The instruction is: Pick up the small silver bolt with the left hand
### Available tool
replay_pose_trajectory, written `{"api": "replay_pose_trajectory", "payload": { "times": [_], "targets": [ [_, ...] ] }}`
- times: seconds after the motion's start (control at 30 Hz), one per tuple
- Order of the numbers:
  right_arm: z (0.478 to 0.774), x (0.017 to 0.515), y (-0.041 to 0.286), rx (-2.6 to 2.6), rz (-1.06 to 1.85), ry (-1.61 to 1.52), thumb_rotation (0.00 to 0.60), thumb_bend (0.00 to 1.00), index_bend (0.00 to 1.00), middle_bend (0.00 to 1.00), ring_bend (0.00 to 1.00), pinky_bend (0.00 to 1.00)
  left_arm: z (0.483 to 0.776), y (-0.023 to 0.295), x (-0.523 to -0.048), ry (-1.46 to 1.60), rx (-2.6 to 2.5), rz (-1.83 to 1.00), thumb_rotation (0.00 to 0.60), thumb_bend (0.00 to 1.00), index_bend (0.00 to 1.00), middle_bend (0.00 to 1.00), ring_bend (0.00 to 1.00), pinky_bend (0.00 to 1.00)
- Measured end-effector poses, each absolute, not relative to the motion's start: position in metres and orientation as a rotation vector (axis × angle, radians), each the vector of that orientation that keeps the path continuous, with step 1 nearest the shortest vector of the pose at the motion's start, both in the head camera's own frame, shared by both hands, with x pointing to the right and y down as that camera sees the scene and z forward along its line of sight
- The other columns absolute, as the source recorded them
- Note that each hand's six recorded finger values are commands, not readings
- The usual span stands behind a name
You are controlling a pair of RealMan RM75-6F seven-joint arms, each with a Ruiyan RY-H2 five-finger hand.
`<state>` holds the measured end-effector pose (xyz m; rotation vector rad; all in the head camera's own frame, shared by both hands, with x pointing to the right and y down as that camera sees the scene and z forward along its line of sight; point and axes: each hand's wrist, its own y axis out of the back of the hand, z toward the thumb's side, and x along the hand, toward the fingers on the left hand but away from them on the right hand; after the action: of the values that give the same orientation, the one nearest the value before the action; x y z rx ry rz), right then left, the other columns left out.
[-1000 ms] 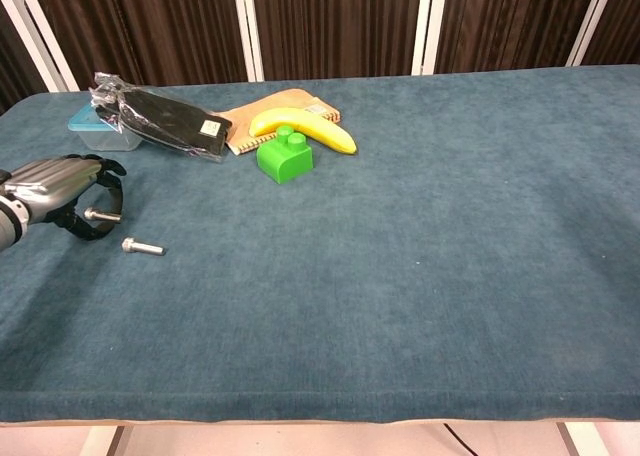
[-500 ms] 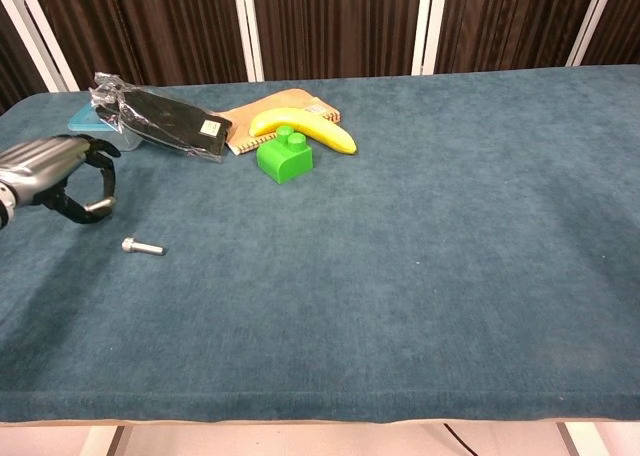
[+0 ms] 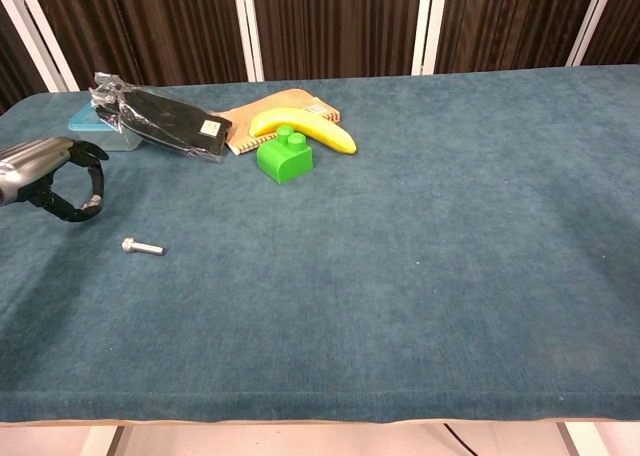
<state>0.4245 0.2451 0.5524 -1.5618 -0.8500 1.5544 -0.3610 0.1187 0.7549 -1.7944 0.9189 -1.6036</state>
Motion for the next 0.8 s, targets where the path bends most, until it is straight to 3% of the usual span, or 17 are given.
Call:
{"api": "replay_pose_trajectory", "payload": {
  "times": [0.8],
  "targets": [
    [0.552,0.425,0.245,-1.561,1.555,-0.852,0.600,0.29,0.00,0.00,0.00,0.00,0.763,0.112,-0.385,0.976,-1.811,-1.687,0.600,0.34,0.57,0.15,0.06,0.06]
  ]
}}
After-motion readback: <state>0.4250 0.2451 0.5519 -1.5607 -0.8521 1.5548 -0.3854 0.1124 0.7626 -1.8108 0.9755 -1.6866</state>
